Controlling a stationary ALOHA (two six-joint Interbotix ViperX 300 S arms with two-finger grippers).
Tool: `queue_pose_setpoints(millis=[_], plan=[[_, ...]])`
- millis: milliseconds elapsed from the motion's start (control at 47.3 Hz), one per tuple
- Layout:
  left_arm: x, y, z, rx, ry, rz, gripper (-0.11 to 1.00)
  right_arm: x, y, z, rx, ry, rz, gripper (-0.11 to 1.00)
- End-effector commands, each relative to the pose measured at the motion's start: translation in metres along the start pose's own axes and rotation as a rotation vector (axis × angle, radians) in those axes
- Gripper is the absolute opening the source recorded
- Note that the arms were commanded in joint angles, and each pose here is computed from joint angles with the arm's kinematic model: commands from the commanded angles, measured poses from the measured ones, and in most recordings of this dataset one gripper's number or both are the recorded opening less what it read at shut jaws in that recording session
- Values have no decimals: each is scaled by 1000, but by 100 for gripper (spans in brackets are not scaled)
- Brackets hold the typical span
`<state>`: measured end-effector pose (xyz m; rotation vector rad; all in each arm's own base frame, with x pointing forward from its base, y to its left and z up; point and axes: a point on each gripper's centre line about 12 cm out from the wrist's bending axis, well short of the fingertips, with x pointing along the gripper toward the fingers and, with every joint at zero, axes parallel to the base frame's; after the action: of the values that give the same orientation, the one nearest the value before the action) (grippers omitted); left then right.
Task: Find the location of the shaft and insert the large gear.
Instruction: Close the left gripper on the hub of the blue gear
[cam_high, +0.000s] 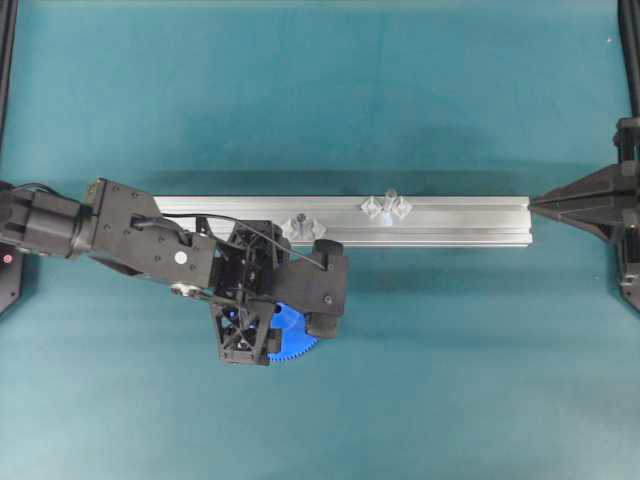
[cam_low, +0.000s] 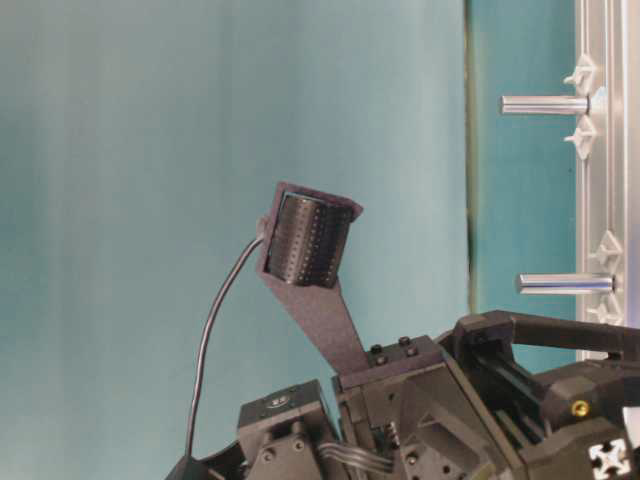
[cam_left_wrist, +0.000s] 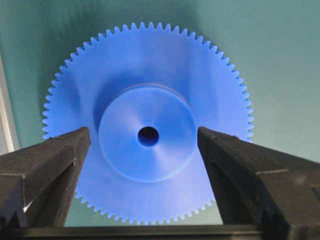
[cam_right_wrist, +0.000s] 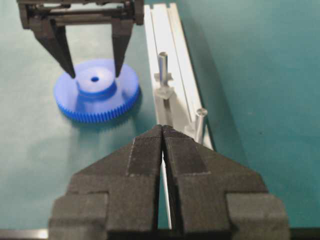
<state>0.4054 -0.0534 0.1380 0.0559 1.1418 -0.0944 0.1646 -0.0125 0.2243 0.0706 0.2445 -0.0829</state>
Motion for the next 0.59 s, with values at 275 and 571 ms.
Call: queue_pose_setpoints(millis=[275, 571], plan=[[-2, -3, 13, 8, -31, -2, 91, 1, 0, 4, 16, -9, -2, 4], [5, -3, 8, 7, 6, 0, 91, 1, 0, 3, 15, -8, -3, 4]])
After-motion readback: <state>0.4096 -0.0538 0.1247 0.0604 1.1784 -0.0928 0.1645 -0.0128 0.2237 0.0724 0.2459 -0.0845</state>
